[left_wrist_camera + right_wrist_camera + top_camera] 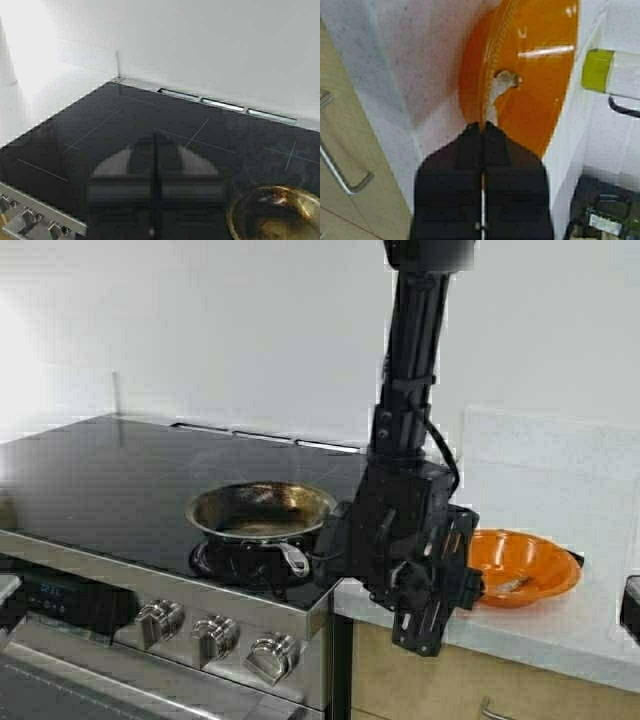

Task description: Add oil to the pan and cook the shrimp and serve it

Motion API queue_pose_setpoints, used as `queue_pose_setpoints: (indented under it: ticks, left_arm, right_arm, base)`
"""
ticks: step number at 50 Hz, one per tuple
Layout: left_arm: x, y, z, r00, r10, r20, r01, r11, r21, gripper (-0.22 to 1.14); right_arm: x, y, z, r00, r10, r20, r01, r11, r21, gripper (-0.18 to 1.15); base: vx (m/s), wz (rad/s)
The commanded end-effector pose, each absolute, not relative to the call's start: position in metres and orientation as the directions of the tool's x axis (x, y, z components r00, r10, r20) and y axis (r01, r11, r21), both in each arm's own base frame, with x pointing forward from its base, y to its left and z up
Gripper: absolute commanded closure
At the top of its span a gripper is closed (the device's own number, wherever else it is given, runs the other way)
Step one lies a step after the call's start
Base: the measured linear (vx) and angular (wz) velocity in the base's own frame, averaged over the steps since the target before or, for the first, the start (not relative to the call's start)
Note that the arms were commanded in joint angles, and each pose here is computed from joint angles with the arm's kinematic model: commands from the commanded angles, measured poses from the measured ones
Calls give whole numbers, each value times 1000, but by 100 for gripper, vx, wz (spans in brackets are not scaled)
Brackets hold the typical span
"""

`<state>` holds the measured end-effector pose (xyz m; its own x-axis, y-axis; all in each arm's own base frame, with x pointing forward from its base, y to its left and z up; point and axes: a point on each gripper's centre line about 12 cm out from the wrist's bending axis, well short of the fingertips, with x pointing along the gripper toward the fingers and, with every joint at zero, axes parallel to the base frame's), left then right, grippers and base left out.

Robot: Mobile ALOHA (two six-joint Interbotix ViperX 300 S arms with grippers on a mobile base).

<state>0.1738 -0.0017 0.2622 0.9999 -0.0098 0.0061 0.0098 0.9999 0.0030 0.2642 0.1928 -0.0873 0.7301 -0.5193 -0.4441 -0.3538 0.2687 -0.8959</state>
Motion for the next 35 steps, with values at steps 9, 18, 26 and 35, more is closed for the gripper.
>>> queue_pose_setpoints:
  ticks: [9, 18, 26, 35]
  left_arm:
    - [175, -2, 267, 1000, -10, 18, 10, 1000, 5, 89]
    - [175, -2, 267, 1000, -10, 18, 10, 1000, 5, 89]
    - [175, -2, 267, 1000, -10, 18, 10, 1000, 5, 89]
    - [175, -2, 267, 1000, -10, 18, 10, 1000, 5, 89]
  right_arm:
    - [273, 203, -50, 771, -518, -370, -264, 268, -927, 92]
    - [280, 228, -9, 805, -454, -381, -219, 369, -903, 92]
    - [288, 258, 46, 847, -358, -392, -175, 510, -842, 92]
    - [299, 289, 107, 879, -192, -436, -219, 651, -727, 92]
  base:
    - [0, 0]
    - [0, 0]
    - [0, 0]
    - [0, 0]
